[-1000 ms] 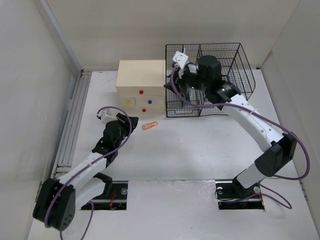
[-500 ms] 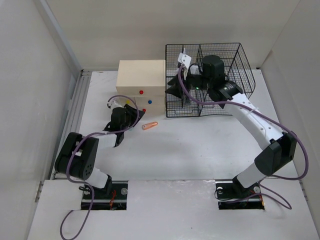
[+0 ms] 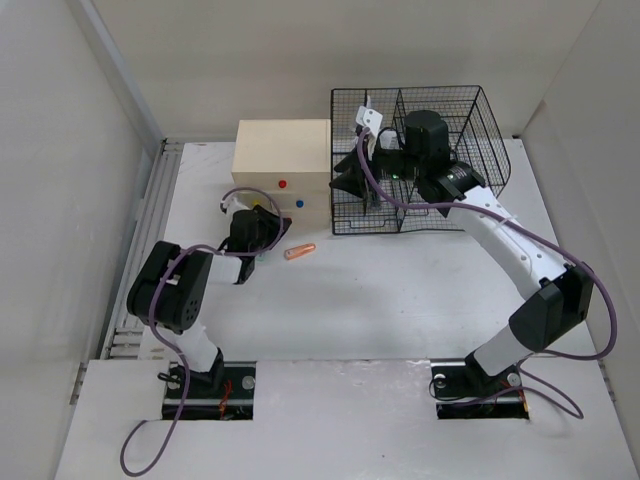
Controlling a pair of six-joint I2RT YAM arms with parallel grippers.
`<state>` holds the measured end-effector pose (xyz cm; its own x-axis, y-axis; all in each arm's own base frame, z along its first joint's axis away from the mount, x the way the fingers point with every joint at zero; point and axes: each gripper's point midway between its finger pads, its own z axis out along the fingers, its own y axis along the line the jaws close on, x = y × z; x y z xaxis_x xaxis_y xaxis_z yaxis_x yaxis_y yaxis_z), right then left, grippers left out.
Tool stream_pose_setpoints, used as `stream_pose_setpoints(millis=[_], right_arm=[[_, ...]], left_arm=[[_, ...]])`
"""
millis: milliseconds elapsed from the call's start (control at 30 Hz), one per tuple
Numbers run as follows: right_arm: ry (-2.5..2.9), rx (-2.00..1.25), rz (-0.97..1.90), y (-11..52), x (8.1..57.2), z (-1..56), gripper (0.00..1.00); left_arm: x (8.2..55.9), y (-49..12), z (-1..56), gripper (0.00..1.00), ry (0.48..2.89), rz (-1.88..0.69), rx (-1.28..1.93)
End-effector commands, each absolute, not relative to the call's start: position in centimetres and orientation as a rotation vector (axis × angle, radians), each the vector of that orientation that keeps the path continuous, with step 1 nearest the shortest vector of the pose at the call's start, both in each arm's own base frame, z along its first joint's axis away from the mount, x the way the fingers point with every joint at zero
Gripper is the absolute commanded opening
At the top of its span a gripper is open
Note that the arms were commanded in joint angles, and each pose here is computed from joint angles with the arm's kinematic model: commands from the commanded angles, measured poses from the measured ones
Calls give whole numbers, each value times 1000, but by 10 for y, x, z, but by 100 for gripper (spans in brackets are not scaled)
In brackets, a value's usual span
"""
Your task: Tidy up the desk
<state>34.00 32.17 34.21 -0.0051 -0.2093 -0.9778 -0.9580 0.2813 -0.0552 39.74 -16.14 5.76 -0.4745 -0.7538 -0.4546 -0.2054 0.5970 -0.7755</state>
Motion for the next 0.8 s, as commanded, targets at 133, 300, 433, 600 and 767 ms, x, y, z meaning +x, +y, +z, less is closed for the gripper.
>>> stream_pose_setpoints(millis=[133, 300, 433, 600, 767], right_arm=[[1395, -1161, 889, 327, 335, 356, 49], [1406, -1174, 911, 330, 336, 348, 49], [1400, -1194, 943, 333, 333, 345, 49], [1400, -1194, 943, 333, 333, 345, 49], [1395, -1199, 951, 334, 331, 345, 49]], left_arm=[[434, -166, 83, 33, 1886, -808, -682], [430, -168, 79, 25, 1871, -797, -693], [427, -168, 86, 25, 1769, -835, -737], [420, -175, 89, 25, 1721, -825, -756], [417, -172, 87, 16, 1705, -811, -776]])
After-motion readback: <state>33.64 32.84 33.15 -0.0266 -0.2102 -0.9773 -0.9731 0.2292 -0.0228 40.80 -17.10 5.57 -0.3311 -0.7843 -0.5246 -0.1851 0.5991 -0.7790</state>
